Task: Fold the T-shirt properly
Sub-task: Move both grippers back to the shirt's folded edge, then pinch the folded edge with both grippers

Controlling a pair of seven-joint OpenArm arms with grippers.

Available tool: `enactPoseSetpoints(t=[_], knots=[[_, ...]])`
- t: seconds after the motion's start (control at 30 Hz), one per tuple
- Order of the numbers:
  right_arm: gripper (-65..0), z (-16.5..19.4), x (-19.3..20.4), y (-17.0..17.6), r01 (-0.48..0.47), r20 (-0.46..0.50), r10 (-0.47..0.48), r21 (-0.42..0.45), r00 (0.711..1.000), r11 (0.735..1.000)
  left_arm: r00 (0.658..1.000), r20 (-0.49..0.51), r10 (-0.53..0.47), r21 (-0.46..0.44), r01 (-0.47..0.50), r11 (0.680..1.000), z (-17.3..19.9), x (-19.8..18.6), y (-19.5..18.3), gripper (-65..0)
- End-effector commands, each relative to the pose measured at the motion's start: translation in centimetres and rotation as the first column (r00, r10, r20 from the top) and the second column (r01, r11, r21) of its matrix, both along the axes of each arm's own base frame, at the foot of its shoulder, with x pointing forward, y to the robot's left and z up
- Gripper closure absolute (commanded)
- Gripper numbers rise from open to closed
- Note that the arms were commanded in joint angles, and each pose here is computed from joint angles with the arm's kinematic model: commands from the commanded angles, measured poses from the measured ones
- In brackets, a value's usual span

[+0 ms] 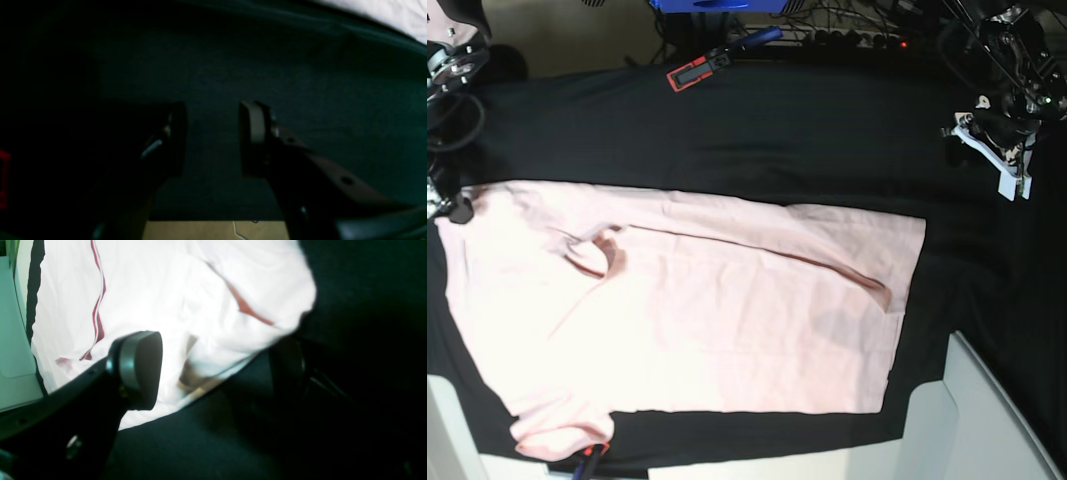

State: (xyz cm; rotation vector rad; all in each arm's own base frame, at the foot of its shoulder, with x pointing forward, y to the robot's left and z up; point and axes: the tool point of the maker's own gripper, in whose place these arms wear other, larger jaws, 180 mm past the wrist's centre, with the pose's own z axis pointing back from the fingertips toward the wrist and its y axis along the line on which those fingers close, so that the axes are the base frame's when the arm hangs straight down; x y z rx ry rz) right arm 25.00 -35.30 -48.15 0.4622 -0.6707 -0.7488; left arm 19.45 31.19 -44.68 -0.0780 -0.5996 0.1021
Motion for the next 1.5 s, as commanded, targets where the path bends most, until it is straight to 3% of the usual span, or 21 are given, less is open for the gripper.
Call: enactPoseSetpoints(t=[0.0, 0.07, 0.23, 0.4, 0.5, 0.53, 0.97, 1.2, 1.47], knots=[[-47.3, 1.2, 0.8, -1.3, 0.006, 0.032, -0.005, -0.028, 0.999, 1.000, 0.999, 0.036, -0.003, 0.013, 0.002, 1.000, 1.0, 0.7, 0.5, -26.4], [-44.3, 1.2, 0.8, -1.2, 0.006, 0.032, -0.005, -0.027, 0.999, 1.000, 0.999, 0.036, -0.002, 0.010, 0.002, 1.000, 0.9, 0.7, 0.4, -26.4], [-26.8, 1.1, 0.8, -1.1, 0.006, 0.032, -0.005, -0.025, 0.999, 1.000, 0.999, 0.036, -0.002, 0.010, 0.002, 1.000, 0.9, 0.7, 0.4, -26.4], [-16.4, 1.1, 0.8, -1.1, 0.006, 0.032, -0.005, -0.025, 0.999, 1.000, 0.999, 0.035, -0.005, 0.004, 0.005, 1.000, 0.8, 0.7, 0.2, -26.4], [-1.9, 1.1, 0.8, -1.1, 0.005, 0.031, -0.005, -0.022, 1.000, 1.000, 0.999, 0.042, 0.006, -0.018, -0.005, 1.000, 0.6, 0.7, -0.4, -27.0], [0.0, 0.8, 0.7, -0.8, 0.005, 0.026, -0.004, -0.011, 1.000, 1.000, 0.999, 0.042, 0.007, -0.021, -0.006, 1.000, 0.5, 0.7, -0.6, -27.0], [0.0, -0.2, 0.7, 0.6, -0.004, 0.011, 0.003, 0.047, 1.000, 0.999, 0.997, 0.068, 0.048, -0.137, -0.038, 0.990, -0.9, 3.1, -3.3, -27.4], [0.0, -0.2, 0.5, 0.4, -0.004, 0.006, 0.004, 0.043, 1.000, 0.999, 0.969, 0.150, 0.195, -0.174, -0.168, 0.970, 0.6, 4.6, -1.1, -30.4], [0.0, -0.2, 0.5, 0.3, -0.005, 0.004, 0.005, 0.043, 1.000, 0.999, 0.951, 0.245, 0.186, -0.159, -0.150, 0.976, 3.6, 8.8, 0.0, -30.1]])
